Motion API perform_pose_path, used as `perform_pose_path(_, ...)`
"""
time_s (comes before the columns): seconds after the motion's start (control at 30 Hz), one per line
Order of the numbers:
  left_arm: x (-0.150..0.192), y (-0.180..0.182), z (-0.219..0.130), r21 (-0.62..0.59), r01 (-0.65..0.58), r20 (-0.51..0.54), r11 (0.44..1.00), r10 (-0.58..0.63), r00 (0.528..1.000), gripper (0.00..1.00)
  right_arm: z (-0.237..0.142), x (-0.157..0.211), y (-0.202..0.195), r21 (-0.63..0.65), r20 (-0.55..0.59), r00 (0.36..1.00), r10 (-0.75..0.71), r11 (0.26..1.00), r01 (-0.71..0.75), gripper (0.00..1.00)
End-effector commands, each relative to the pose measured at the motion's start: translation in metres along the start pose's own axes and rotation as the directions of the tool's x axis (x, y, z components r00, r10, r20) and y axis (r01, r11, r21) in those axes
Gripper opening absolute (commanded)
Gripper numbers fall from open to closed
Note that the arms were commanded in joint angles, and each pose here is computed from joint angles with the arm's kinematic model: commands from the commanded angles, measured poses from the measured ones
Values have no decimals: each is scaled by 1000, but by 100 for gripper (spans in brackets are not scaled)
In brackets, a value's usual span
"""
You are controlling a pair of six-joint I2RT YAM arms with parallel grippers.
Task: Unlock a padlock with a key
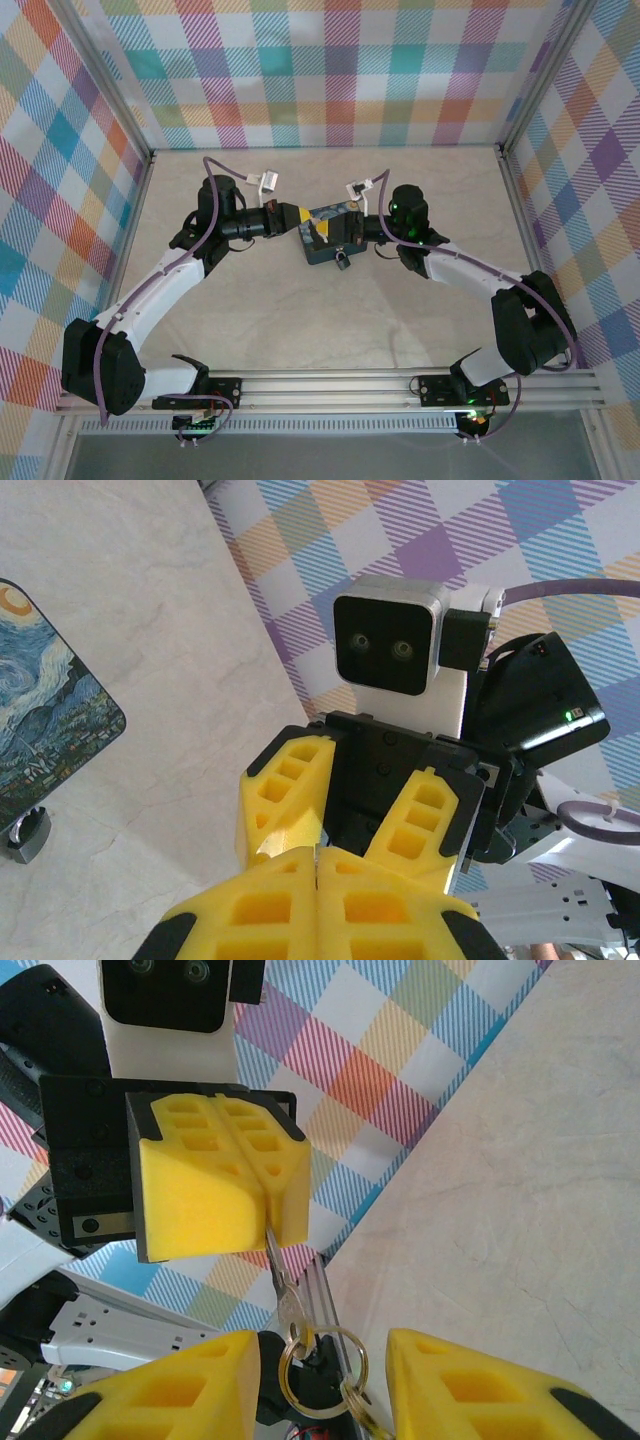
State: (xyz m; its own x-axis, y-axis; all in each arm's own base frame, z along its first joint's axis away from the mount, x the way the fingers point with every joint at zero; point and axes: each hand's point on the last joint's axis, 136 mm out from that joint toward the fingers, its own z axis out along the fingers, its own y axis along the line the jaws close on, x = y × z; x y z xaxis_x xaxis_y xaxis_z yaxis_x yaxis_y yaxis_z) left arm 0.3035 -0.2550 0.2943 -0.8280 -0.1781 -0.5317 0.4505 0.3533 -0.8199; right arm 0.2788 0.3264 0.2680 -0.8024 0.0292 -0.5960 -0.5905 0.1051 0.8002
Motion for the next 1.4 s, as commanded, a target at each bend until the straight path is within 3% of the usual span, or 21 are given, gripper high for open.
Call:
perform_pose_path(0.0,-3,-11,-7,30,-39,21,999,38,999,0,6,-9,17,-51,2,999,-50,997,50,36)
perform_pose_path(0.43,-3,-10,-6,33,-40,13,999,39,999,0,4,-12,19,-44,26,999,-47,998,48,22)
perform_pose_path(0.67,-2,-12,-6,47,-39,5,998,39,999,0,3,-15,28,-77,41,996,-79,994,82,20)
perform_pose_path(0.8,-2,-12,-6,44,-40,9,998,40,999,0,2,-15,34,-102,38,995,-93,990,96,8)
perform_pose_path(0.93,-3,-11,-5,44,-37,7,998,36,999,0,1,-16,37,-112,51,994,-96,989,101,3)
perform_pose_path(1.2,-2,0,-3,-2,-11,3,1000,11,1000,0,-1,-15,36,-101,58,995,-87,991,92,0)
perform_pose_path(1.3,-3,10,-1,-53,8,2,999,-7,1000,17,-1,-10,27,-63,47,997,-69,995,72,0)
perform_pose_path(1.37,-5,13,-2,-77,9,10,997,-8,1000,36,-2,-2,15,-12,28,999,-46,999,46,0)
